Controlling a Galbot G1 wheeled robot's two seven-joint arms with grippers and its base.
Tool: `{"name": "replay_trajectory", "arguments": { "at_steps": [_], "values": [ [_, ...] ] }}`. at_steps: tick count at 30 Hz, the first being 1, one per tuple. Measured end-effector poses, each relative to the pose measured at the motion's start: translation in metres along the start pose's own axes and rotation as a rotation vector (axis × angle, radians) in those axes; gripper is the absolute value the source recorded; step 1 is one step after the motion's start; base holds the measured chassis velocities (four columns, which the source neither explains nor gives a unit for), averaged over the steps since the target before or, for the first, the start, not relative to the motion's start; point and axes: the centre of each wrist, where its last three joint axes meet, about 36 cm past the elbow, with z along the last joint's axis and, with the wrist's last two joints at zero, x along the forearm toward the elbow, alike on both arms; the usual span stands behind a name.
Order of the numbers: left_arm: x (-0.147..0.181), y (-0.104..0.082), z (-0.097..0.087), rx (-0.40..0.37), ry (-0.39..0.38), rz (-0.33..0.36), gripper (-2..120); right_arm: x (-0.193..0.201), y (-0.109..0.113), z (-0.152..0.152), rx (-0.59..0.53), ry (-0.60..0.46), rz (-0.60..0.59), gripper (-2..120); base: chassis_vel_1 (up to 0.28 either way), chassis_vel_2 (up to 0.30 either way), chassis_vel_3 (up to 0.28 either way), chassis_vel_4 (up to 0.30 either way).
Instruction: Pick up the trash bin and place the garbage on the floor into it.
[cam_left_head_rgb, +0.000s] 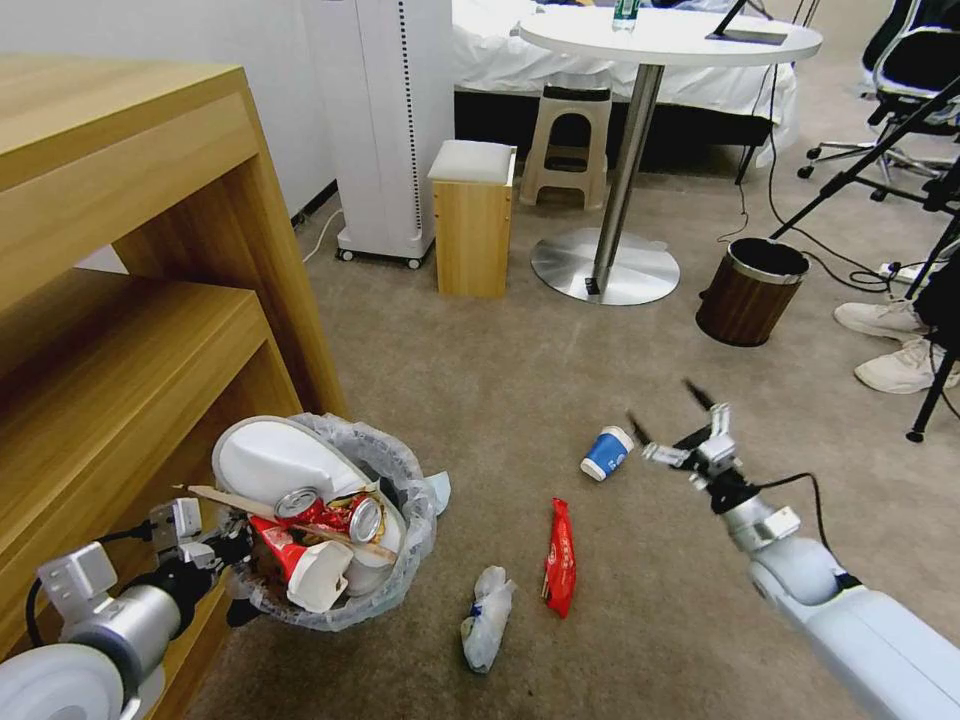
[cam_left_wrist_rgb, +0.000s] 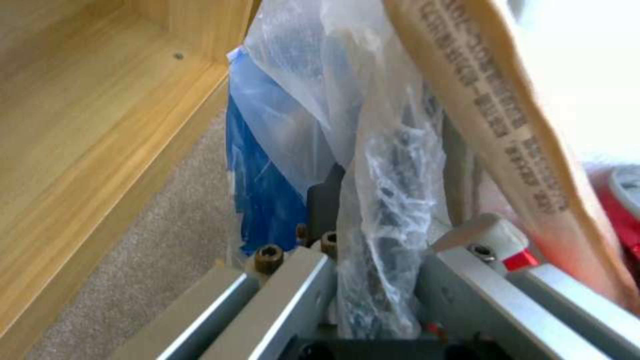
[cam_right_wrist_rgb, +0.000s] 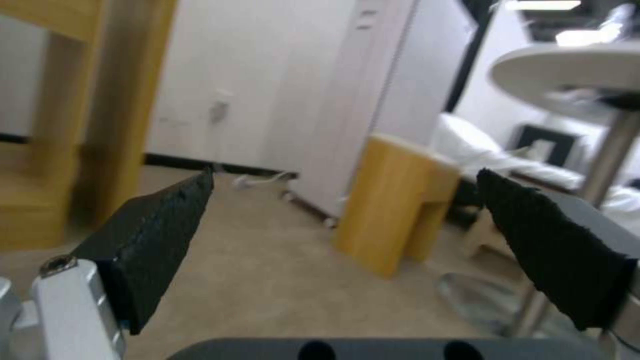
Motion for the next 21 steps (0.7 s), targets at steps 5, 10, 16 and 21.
{"name": "replay_trajectory", "arguments": {
  "at_steps": [5, 10, 16, 21],
  "values": [
    [0.001, 0.0, 0.001, 0.001, 0.003, -0.001, 0, 0.007, 0.01, 0.005, -0.05, 0.016, -0.065, 100, 0.0, 0.0, 0.0, 0.0],
    [0.0, 0.0, 0.003, 0.005, 0.004, -0.004, 0, 0.023, 0.024, 0.013, -0.155, 0.045, -0.241, 100, 0.0, 0.0, 0.0, 0.0],
    [0.0, 0.0, 0.006, 0.001, 0.01, -0.013, 0, 0.032, 0.029, 0.024, -0.213, 0.064, -0.411, 100, 0.0, 0.0, 0.0, 0.0],
    [0.001, 0.0, 0.008, 0.0, 0.013, -0.017, 0, 0.038, 0.032, 0.034, -0.231, 0.084, -0.481, 100, 0.0, 0.0, 0.0, 0.0]
  ]
}}
